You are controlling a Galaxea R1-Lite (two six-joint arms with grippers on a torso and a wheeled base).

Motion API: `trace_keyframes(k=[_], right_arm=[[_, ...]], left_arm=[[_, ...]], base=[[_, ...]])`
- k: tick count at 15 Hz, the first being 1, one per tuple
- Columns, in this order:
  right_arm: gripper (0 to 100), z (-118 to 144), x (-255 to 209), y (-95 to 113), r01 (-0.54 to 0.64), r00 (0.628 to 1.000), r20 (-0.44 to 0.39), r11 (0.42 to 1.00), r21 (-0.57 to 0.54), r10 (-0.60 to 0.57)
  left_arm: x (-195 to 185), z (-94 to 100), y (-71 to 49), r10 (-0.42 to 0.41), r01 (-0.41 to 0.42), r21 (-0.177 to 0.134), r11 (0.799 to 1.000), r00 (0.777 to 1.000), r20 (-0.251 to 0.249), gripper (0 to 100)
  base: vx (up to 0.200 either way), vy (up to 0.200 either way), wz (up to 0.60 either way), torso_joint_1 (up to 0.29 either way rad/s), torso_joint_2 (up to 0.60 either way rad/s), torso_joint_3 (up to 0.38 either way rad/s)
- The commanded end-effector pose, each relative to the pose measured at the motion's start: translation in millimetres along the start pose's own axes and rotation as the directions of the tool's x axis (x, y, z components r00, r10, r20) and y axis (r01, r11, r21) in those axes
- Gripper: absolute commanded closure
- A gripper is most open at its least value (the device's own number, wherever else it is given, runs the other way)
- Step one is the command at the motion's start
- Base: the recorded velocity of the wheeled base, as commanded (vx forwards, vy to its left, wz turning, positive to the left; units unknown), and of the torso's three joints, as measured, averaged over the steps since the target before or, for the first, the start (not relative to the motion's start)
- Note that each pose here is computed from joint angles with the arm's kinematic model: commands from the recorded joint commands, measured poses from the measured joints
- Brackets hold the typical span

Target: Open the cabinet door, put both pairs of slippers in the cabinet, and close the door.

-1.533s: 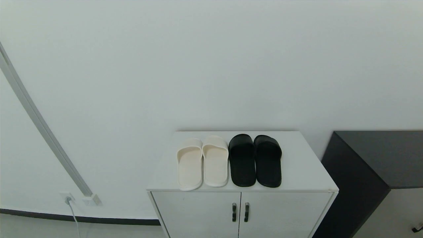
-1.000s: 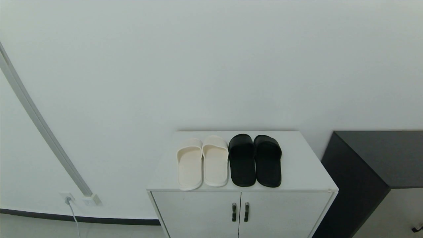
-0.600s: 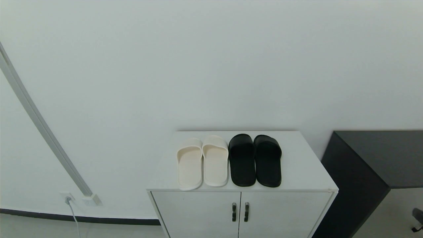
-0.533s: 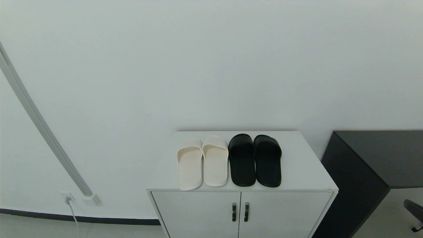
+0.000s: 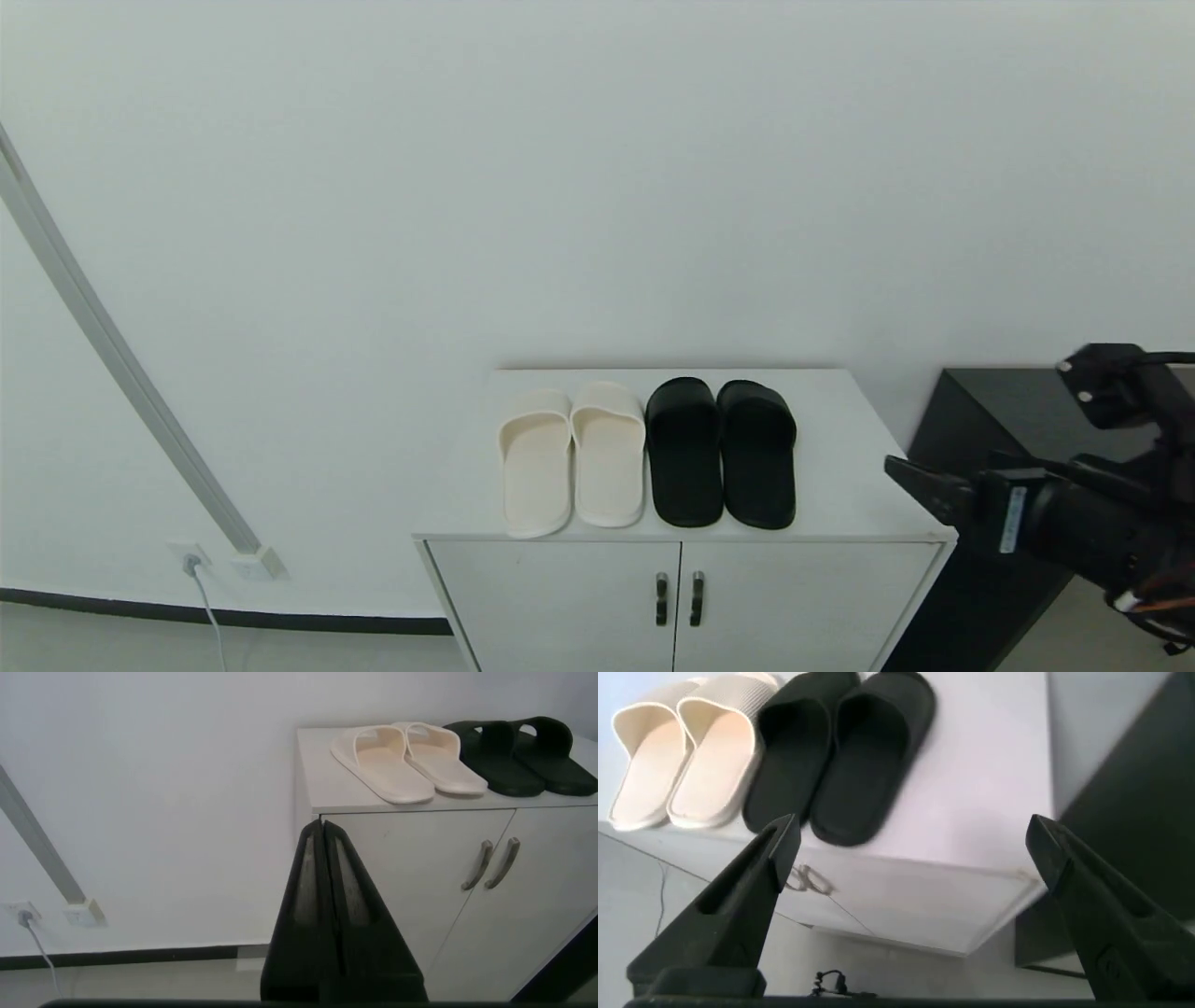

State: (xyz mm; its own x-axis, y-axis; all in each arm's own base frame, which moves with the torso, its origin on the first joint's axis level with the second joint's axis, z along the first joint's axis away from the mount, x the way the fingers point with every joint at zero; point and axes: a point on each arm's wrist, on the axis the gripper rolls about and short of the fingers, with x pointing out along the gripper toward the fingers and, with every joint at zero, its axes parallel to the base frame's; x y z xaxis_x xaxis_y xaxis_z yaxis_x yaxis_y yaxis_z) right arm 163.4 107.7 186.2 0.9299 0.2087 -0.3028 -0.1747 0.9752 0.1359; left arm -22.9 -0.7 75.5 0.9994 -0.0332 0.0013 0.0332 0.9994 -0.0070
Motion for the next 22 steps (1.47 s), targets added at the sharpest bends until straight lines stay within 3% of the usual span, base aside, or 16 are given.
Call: trace_keyframes(k=[1, 5, 8, 14, 22], right_arm=[[0, -1.6, 38.2, 29.1, -0.006, 0.998, -0.057, 1.0, -0.019, 0.005], [0, -4.6, 68.6, 84.2, 0.011, 0.999, -0.032, 1.0, -0.001, -0.011], [0, -21.3, 96.5, 102.5, 0.067, 0.997, -0.025, 0.998, -0.013, -0.067], [0, -62.2, 152.9, 109.0, 0.142, 0.99, 0.006, 0.99, -0.007, -0.142], [0, -73.6, 228.0, 107.7, 0.212, 0.975, 0.073, 0.977, -0.025, -0.21]], left_arm=[[0.1, 0.0, 0.0, 0.001, -0.001, -0.001, 1.0, 1.0, -0.001, 100], [0.1, 0.0, 0.0, 0.001, -0.001, -0.001, 1.0, 1.0, -0.001, 100], [0.1, 0.0, 0.0, 0.001, -0.001, -0.001, 1.0, 1.0, -0.001, 100], [0.1, -0.1, -0.1, -0.002, 0.002, 0.002, 1.0, 1.0, -0.003, 100], [0.1, -0.1, -0.1, -0.002, 0.002, 0.002, 1.0, 1.0, -0.003, 100]], base=[[0.0, 0.0, 0.0, 0.0, 0.0, 0.0], [0.0, 0.0, 0.0, 0.0, 0.0, 0.0], [0.0, 0.0, 0.0, 0.0, 0.0, 0.0], [0.0, 0.0, 0.0, 0.0, 0.0, 0.0], [0.0, 0.0, 0.0, 0.0, 0.0, 0.0]])
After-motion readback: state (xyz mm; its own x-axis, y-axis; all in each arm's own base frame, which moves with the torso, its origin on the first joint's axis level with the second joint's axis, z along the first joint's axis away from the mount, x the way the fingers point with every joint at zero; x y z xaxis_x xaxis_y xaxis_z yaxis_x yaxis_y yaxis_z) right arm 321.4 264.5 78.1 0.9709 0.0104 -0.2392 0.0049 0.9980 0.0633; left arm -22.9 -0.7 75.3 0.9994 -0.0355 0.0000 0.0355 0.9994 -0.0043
